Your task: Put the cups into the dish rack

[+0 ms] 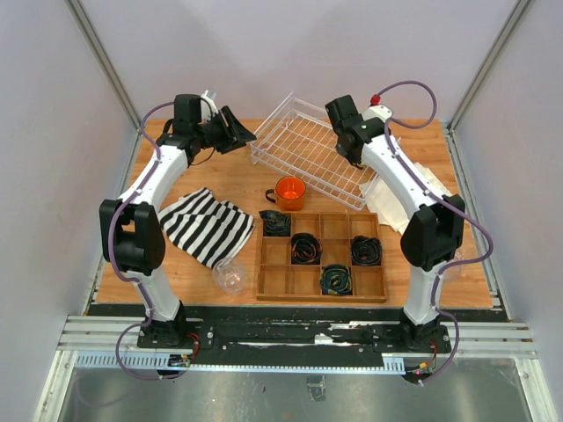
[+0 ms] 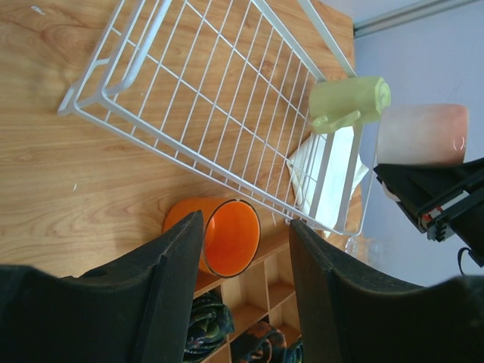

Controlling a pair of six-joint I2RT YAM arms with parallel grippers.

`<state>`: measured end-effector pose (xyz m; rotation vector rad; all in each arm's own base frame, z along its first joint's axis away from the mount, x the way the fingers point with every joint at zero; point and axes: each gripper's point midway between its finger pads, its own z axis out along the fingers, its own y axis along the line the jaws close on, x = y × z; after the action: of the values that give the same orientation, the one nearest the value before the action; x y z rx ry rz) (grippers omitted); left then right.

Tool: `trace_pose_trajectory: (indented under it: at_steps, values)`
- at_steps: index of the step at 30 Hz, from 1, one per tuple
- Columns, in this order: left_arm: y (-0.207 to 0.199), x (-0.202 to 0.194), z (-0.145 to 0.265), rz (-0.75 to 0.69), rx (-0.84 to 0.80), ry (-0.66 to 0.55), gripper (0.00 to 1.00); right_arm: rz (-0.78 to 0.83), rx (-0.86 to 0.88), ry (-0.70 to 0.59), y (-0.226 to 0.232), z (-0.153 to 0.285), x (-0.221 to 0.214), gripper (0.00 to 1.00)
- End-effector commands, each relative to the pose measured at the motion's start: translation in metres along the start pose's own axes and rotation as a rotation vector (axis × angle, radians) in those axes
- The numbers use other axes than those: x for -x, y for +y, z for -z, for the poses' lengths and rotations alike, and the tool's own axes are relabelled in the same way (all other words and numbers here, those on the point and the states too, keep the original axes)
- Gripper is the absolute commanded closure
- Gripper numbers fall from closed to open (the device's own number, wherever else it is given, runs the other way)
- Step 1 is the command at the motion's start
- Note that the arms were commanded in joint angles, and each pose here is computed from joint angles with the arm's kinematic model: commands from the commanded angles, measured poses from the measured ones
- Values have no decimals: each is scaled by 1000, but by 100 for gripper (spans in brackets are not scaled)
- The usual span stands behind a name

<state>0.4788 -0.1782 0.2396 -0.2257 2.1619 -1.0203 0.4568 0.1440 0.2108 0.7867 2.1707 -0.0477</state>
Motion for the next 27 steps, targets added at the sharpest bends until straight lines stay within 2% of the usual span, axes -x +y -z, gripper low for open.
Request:
trace_pose_trajectory:
  at_steps: [1,27]
  values:
    - [4,-2,-3,-17,-6,14,46,-103,-66,-113,3,4,26,99]
    - [11,-12,3,-24,0,33,46,-156,-321,-56,-35,-35,-29,100]
